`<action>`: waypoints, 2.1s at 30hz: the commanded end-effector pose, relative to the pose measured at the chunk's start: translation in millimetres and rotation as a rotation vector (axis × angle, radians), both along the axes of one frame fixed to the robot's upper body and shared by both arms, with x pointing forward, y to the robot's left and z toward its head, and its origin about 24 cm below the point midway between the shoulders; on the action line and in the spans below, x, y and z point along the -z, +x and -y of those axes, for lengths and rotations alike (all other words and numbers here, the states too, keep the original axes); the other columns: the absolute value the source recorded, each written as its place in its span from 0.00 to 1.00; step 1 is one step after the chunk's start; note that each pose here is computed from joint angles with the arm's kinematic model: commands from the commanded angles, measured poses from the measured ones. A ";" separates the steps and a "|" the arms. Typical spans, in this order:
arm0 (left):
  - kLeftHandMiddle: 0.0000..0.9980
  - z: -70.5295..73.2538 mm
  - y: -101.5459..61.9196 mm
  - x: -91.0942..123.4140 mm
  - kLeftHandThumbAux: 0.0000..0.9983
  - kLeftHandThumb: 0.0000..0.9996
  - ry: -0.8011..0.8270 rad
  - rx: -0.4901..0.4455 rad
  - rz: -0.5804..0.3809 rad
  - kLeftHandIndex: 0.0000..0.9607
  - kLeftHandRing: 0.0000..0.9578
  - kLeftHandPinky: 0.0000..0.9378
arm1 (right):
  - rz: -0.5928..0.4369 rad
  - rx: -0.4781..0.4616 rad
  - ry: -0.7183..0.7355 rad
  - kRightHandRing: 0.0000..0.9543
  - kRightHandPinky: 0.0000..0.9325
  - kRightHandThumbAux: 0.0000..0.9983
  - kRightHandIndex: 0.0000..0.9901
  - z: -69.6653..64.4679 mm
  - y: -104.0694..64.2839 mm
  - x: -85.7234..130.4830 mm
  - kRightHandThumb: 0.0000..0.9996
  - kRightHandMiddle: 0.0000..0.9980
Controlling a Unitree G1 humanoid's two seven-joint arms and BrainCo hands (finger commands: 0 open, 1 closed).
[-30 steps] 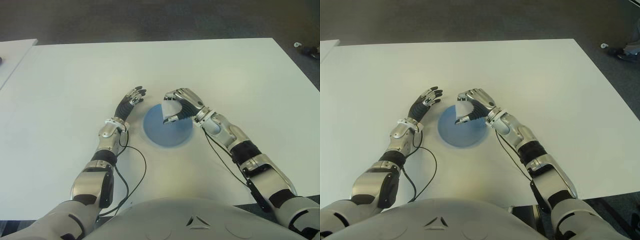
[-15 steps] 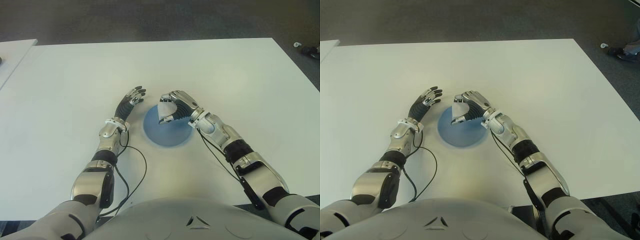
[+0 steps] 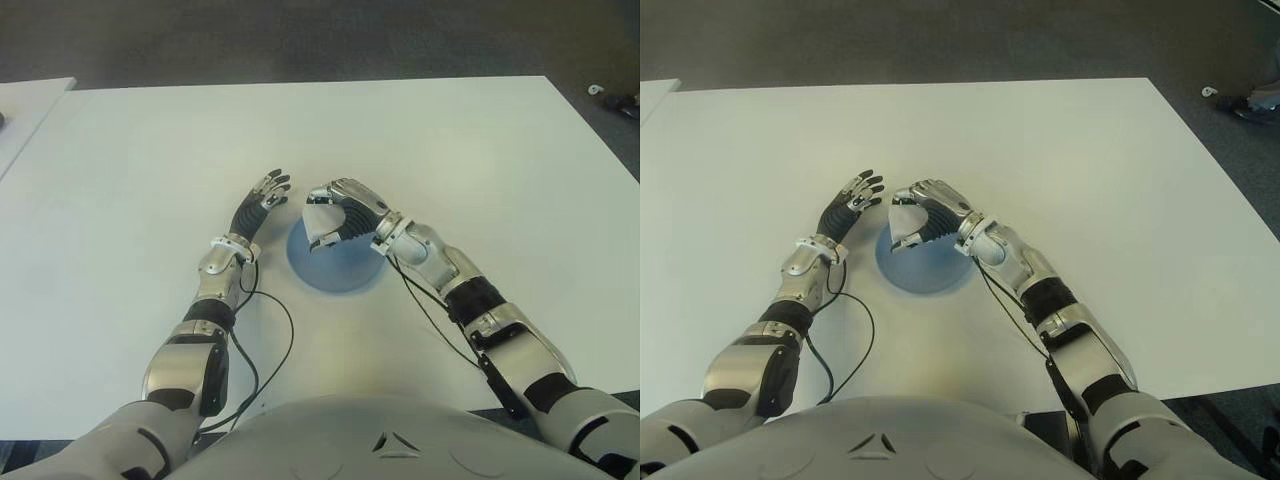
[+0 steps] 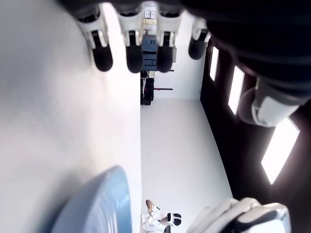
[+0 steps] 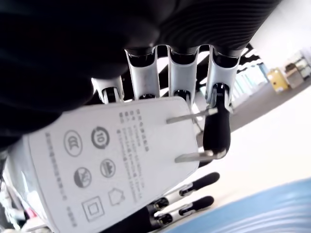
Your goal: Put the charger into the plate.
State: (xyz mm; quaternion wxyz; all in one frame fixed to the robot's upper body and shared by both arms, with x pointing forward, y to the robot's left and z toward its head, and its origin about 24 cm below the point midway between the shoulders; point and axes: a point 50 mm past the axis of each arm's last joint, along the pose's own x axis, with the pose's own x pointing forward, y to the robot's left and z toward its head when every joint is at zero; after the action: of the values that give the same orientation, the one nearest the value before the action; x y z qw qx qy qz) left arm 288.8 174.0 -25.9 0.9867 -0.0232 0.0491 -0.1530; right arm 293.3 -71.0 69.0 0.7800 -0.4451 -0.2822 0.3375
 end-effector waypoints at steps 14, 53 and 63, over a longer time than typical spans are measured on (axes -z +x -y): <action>0.17 -0.6 -13.0 20.0 0.46 0.00 -0.033 0.007 -0.121 0.10 0.17 0.19 | 0.020 -0.007 -0.204 0.00 0.00 0.09 0.00 16.3 2.9 -4.1 0.28 0.00; 0.20 -5.8 -13.4 21.3 0.43 0.00 -0.059 0.045 -0.155 0.06 0.20 0.19 | -0.269 0.378 0.402 0.00 0.00 0.22 0.00 51.8 20.8 4.0 0.20 0.00; 0.21 -4.9 -13.8 21.3 0.43 0.00 -0.045 0.037 -0.146 0.06 0.21 0.19 | -0.605 0.547 0.948 0.00 0.00 0.53 0.00 75.5 23.0 39.2 0.18 0.00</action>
State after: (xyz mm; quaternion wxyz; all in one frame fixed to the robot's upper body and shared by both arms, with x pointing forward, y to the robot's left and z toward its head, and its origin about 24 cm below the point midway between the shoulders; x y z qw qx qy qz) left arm 293.9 178.0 -22.0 0.9818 -0.0467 0.0537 -0.1761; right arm 320.4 -135.4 50.5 0.9846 -0.0886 -0.1002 0.1129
